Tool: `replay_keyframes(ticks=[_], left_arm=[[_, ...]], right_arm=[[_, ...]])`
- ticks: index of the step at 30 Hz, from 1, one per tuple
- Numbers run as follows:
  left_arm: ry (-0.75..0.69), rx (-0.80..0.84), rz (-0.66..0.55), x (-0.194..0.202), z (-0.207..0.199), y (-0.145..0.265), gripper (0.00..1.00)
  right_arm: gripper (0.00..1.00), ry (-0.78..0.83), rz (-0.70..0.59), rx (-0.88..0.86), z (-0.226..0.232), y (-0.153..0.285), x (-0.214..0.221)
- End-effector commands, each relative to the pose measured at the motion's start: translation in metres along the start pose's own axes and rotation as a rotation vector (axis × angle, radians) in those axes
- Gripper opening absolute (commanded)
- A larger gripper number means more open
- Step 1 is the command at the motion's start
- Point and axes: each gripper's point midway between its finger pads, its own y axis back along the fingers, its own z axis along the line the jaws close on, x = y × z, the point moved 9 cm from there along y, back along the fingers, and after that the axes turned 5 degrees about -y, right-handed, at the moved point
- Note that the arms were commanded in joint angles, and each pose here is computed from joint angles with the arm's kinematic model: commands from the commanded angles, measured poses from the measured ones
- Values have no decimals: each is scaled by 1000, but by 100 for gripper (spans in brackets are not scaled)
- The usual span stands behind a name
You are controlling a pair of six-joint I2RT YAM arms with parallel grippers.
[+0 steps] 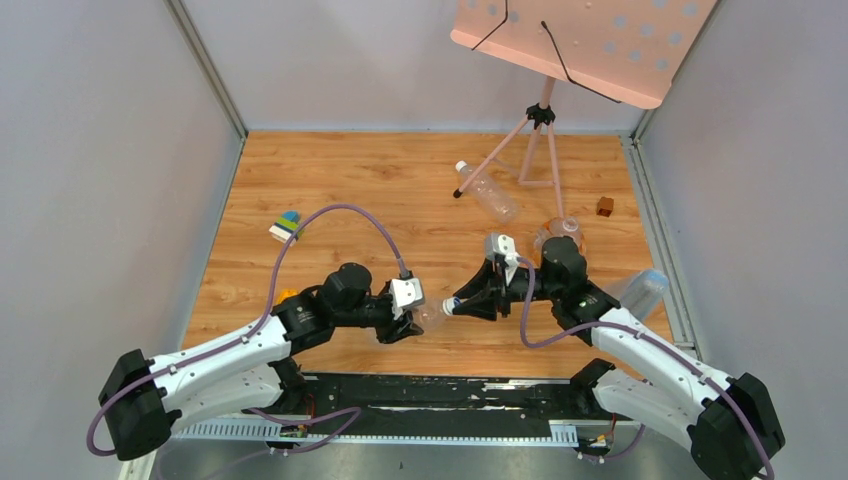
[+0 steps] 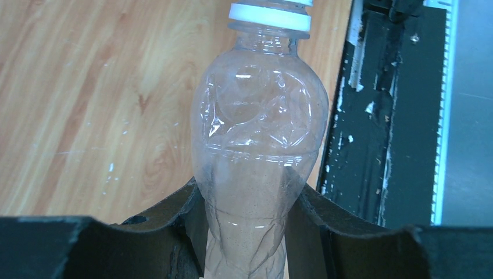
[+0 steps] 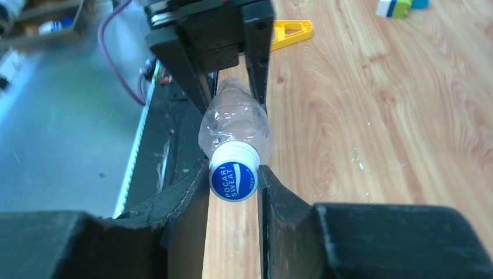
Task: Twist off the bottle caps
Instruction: Unscrew the bottle cap from the plastic bottle.
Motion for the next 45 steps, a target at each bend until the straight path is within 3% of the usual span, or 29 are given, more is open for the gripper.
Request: replay_keyframes(ticks=[1, 4, 6, 13, 18, 22, 26, 32, 34, 38, 41, 45], left_arm=[[-22, 30, -110, -22, 3, -3, 13], [-33, 48, -114, -23, 1, -2, 14], [-39, 52, -111, -23, 1, 0, 15], [-43, -7, -96, -21, 3, 5, 15], [-56, -72, -96, -22, 8, 10, 15], [-56, -96, -97, -23, 9, 12, 15], [-54, -109, -95, -24, 10, 13, 15], [-43, -117, -87, -22, 11, 13, 15], [-38, -119, -86, -22, 11, 13, 15], [-34, -125, -88, -21, 10, 13, 15], [-39, -129, -94, -21, 10, 14, 15], [-43, -123, -104, -22, 10, 14, 15]], right_arm=[[6, 357, 6, -250, 11, -1, -7], [20, 362, -2, -223, 8, -3, -13], [46, 283, 17, -163, 5, -3, -13], [64, 21, -7, 66, 3, 1, -22], [67, -264, -108, 201, 5, 0, -33], [64, -452, -127, 246, 4, -5, -38], [63, -541, -74, 216, 2, -11, -42], [44, -598, -17, 192, -2, -18, -42], [31, -593, -7, 188, -2, -18, -41], [16, -537, 1, 184, -2, -16, -38], [11, -467, 7, 169, 0, -13, -35], [11, -263, 8, 41, 8, -8, -30]])
